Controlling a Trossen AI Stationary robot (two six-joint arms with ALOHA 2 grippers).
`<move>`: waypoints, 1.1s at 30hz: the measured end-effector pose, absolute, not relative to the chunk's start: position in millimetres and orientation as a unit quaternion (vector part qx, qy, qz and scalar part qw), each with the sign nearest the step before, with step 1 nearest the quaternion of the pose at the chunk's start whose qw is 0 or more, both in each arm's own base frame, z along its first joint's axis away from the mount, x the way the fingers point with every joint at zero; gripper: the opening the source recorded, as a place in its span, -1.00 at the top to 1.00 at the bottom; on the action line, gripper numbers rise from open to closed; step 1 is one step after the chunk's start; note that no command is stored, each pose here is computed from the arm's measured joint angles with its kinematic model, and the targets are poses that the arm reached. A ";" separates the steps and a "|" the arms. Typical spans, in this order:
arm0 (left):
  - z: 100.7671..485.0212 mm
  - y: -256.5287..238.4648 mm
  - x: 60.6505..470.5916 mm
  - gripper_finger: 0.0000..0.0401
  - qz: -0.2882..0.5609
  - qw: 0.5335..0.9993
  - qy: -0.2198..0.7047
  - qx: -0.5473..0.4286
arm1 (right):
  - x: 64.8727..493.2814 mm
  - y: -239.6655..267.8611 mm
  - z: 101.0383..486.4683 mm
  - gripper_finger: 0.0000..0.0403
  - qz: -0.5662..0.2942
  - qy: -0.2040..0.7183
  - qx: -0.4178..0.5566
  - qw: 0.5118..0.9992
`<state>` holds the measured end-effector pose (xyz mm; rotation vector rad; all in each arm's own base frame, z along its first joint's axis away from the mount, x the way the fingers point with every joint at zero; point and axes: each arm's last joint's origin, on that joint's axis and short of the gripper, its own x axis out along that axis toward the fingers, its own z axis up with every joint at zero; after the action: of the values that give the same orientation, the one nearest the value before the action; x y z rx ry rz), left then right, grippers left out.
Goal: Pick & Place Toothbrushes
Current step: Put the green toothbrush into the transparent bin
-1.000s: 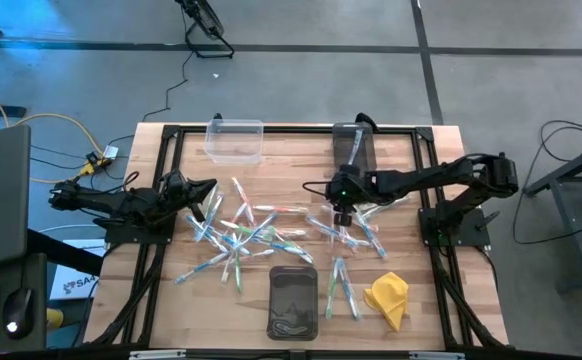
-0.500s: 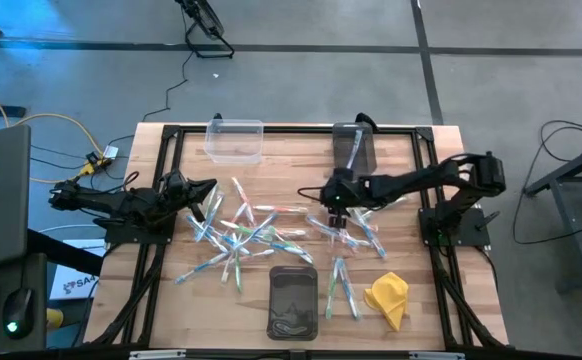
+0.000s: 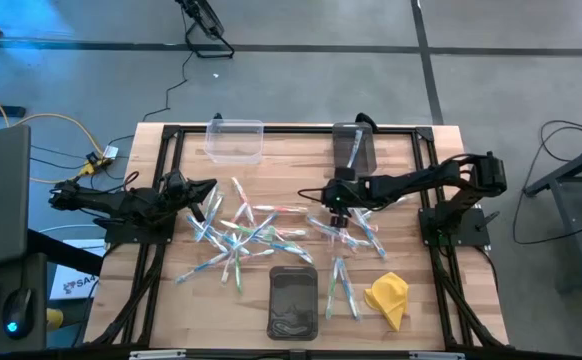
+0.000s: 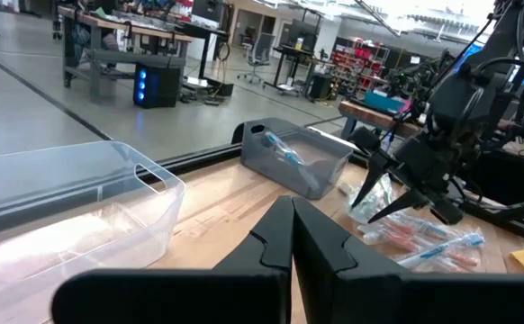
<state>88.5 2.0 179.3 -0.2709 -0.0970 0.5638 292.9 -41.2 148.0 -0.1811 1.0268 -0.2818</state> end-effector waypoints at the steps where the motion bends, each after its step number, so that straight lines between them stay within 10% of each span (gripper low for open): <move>1: 179.2 2.0 88.5 1.00 0.277 0.950 -0.048 -0.133 | 292.6 -41.3 147.8 0.31 -0.134 0.490 -0.086 0.857; 21: 179.2 2.0 88.5 1.00 0.277 0.950 -0.048 -0.133 | 293.0 -34.4 149.6 0.86 -0.126 0.487 -0.092 0.859; 33: 179.1 2.0 88.5 1.00 0.277 0.950 -0.047 -0.133 | 271.3 -35.0 225.8 0.95 -0.187 0.374 -0.094 0.904</move>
<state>88.5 2.0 179.1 -0.2707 -0.0965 0.5639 271.3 -35.0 225.8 -0.1951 0.7728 -0.3864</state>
